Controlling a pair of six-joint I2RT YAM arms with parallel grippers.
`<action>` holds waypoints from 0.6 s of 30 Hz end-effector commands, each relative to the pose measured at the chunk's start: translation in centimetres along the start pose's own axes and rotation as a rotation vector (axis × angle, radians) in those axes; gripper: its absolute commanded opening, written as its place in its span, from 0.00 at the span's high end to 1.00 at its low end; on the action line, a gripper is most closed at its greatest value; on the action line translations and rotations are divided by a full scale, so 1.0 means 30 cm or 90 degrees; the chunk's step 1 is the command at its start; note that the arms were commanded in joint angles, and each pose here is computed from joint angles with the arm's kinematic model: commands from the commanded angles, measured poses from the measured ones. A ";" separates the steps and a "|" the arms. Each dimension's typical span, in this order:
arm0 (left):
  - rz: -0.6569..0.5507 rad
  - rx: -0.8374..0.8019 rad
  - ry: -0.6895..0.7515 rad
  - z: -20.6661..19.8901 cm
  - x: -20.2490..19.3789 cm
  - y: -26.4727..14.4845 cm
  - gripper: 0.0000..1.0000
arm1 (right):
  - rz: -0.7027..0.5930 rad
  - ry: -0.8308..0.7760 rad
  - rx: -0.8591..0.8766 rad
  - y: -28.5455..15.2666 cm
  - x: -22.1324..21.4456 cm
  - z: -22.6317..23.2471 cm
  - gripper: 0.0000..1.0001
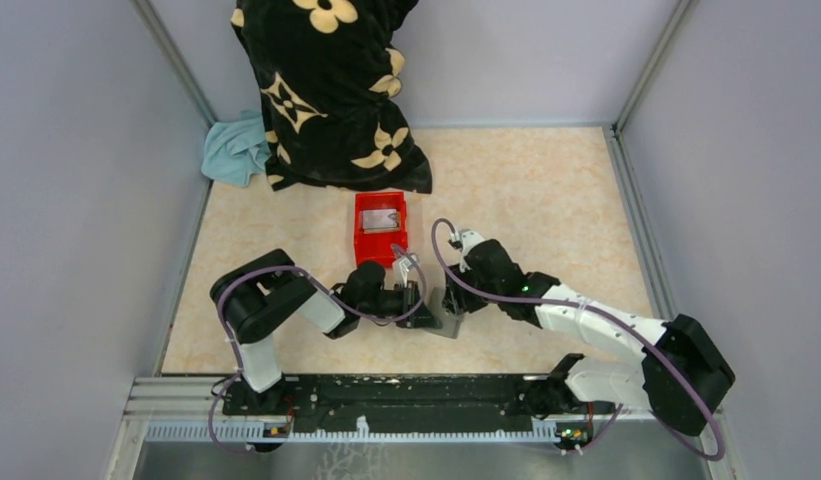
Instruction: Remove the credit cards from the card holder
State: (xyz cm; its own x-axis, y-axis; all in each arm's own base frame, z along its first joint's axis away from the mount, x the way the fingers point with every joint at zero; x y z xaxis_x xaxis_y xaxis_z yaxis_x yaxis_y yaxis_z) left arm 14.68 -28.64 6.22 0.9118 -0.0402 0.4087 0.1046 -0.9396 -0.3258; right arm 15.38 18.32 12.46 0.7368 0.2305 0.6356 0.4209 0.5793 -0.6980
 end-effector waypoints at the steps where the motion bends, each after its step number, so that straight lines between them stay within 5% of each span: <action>1: -0.002 -0.012 0.008 0.008 -0.013 -0.024 0.84 | -0.023 -0.107 -0.100 -0.012 0.081 0.009 0.57; 18: -0.018 -0.001 0.020 0.006 -0.047 -0.083 0.85 | 0.098 -0.195 -0.158 0.130 -0.023 0.054 0.45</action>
State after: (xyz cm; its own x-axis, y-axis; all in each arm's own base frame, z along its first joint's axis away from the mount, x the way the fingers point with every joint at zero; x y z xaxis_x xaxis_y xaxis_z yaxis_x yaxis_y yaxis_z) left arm 12.94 -26.23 5.97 0.9115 -0.0374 0.4097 0.1115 -0.9362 -0.3334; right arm 15.25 20.71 9.86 0.6434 0.5355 0.5471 0.4474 0.3170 -0.8363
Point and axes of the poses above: each gripper's point midway between its finger pads, its own y axis out along the fingers, its own z axis along the line the jaws close on, x = y × z, the point moved 8 cm from there along -y, back along the fingers, and after that the axes turned 3 degrees about -y, right-handed, at the moved point
